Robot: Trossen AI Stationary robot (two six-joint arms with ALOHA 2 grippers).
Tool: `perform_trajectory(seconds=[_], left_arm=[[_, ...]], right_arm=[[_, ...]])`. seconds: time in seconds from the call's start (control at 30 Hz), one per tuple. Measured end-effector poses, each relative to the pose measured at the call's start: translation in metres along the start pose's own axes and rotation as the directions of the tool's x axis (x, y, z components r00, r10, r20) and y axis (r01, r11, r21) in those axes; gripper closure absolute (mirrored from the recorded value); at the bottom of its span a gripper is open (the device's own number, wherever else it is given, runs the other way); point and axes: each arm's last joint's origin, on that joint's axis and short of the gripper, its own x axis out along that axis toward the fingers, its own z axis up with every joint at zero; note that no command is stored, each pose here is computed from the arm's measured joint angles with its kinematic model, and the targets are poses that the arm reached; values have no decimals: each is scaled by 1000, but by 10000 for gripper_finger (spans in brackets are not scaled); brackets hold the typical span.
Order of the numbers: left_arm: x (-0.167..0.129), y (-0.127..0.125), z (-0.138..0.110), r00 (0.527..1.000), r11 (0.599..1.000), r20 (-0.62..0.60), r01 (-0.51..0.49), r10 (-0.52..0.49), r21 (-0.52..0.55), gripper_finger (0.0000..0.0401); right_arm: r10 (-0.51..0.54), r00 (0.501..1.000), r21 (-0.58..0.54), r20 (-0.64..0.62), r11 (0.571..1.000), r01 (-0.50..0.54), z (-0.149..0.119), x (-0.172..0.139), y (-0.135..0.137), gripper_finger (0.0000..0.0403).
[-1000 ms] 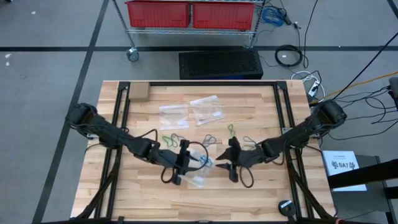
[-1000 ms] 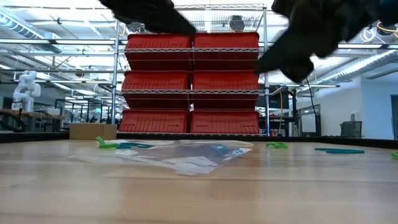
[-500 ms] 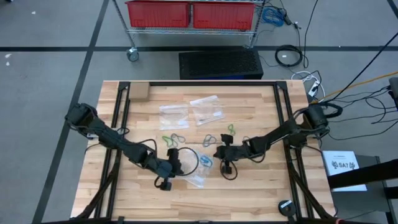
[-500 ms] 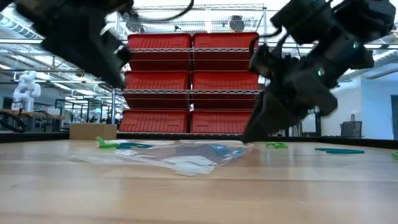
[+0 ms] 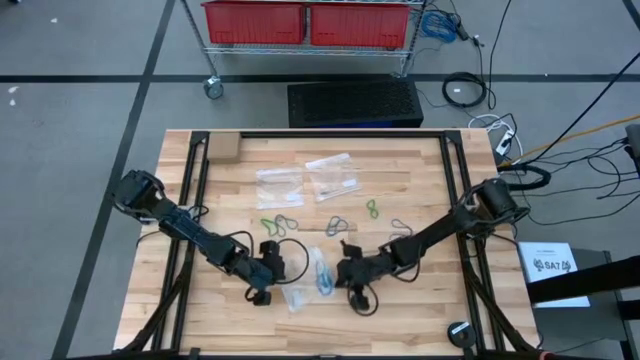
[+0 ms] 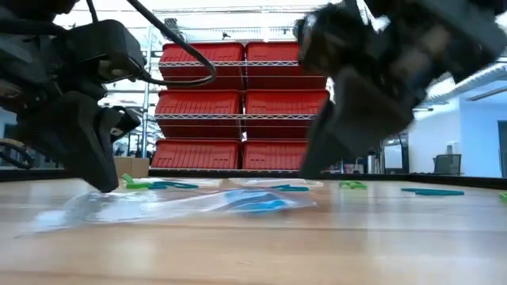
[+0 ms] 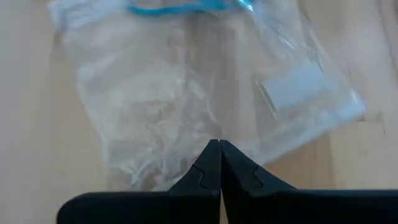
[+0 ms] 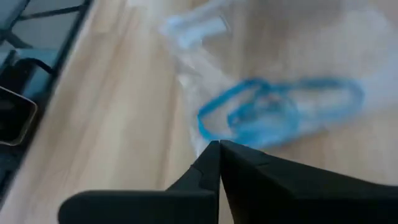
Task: Sort rubber bands
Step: Close the transparent zip bag
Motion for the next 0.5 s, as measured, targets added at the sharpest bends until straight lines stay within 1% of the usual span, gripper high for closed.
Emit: perform_trajectory(seconds=[0.07,0.13,0.2,0.23,0.27,0.37,0.5], left_arm=[[0,0,0,1000,1000,12,-20,20,1,399],[-2,-1,1,999,999,26,-33,33,3,399],[-7,-4,3,999,1000,44,-20,20,7,400],[-10,-6,3,999,1000,53,-11,10,10,400],[-13,-8,4,998,1000,61,0,-1,15,400],[-23,-15,5,995,999,94,18,-21,30,400],[-36,-19,5,993,999,119,-5,-1,50,400]], right_arm=[[-24,1000,-37,-14,999,23,12,-1,7,403],[-91,996,-62,-14,994,90,24,-4,8,402],[-148,989,-61,-1,987,147,37,-7,-1,397],[-159,987,-51,5,986,159,42,-8,-8,393],[-162,987,-38,5,986,162,47,-8,-16,386],[-117,993,-12,19,993,117,60,-9,-42,357],[-55,995,-30,77,998,57,74,-8,-75,307]])
